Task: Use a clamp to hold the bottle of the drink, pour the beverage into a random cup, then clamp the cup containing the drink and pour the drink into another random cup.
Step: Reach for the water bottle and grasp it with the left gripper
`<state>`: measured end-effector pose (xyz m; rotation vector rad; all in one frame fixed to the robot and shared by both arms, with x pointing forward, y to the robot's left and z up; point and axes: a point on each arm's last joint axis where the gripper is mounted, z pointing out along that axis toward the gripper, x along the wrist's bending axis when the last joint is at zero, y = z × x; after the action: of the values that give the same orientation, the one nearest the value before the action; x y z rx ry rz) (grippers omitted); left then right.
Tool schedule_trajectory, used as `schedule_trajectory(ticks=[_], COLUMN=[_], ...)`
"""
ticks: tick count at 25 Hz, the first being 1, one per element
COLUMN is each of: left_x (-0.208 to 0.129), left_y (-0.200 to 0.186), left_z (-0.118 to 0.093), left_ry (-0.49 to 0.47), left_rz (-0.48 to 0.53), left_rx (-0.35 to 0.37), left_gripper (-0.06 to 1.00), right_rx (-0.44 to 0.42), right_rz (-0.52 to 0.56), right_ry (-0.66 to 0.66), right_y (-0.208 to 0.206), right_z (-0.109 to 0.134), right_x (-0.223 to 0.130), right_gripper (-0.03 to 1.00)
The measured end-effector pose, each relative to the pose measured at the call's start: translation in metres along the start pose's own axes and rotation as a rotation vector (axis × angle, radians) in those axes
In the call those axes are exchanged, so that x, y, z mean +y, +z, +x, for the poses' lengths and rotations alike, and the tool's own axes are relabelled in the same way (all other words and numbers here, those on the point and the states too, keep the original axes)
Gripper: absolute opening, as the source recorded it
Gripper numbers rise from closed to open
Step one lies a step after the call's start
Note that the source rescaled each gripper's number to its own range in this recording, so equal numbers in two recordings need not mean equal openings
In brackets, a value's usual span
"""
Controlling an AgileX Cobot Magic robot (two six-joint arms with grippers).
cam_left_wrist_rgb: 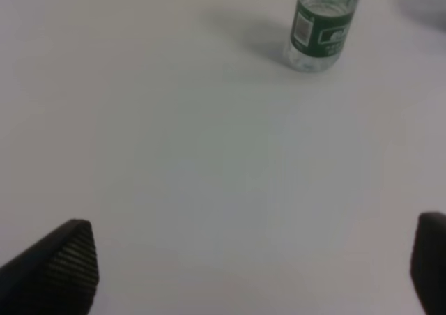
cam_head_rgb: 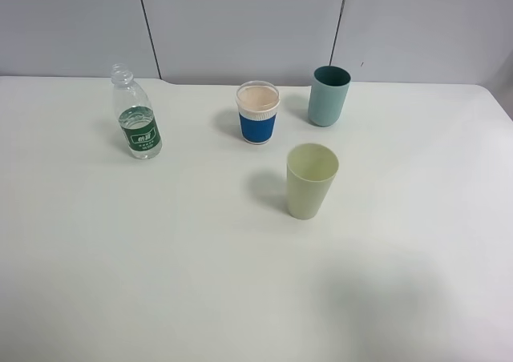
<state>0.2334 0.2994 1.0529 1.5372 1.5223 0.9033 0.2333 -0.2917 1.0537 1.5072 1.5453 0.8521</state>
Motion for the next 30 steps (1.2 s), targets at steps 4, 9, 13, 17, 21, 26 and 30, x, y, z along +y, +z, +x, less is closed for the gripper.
schedule_trajectory(ticks=[4,9,13,17,21,26,30], left_x=[0.0,0.0,0.0,0.0,0.0,0.0,0.0], left_y=[0.0,0.0,0.0,0.0,0.0,0.0,0.0], left_z=[0.0,0.0,0.0,0.0,0.0,0.0,0.0], left_ry=[0.0,0.0,0.0,0.0,0.0,0.0,0.0], left_rz=[0.0,0.0,0.0,0.0,0.0,0.0,0.0], left_rx=[0.0,0.0,0.0,0.0,0.0,0.0,0.0], left_gripper=[0.78,0.78,0.78,0.78,0.78,0.78,0.78], right_rx=[0.0,0.0,0.0,0.0,0.0,0.0,0.0], right_rz=[0.0,0.0,0.0,0.0,0.0,0.0,0.0], right_ry=[0.0,0.0,0.0,0.0,0.0,0.0,0.0], right_y=[0.0,0.0,0.0,0.0,0.0,0.0,0.0], right_z=[0.0,0.0,0.0,0.0,0.0,0.0,0.0], right_x=[0.0,0.0,0.0,0.0,0.0,0.0,0.0], right_gripper=[1.0,1.0,1.0,1.0,1.0,1.0,1.0])
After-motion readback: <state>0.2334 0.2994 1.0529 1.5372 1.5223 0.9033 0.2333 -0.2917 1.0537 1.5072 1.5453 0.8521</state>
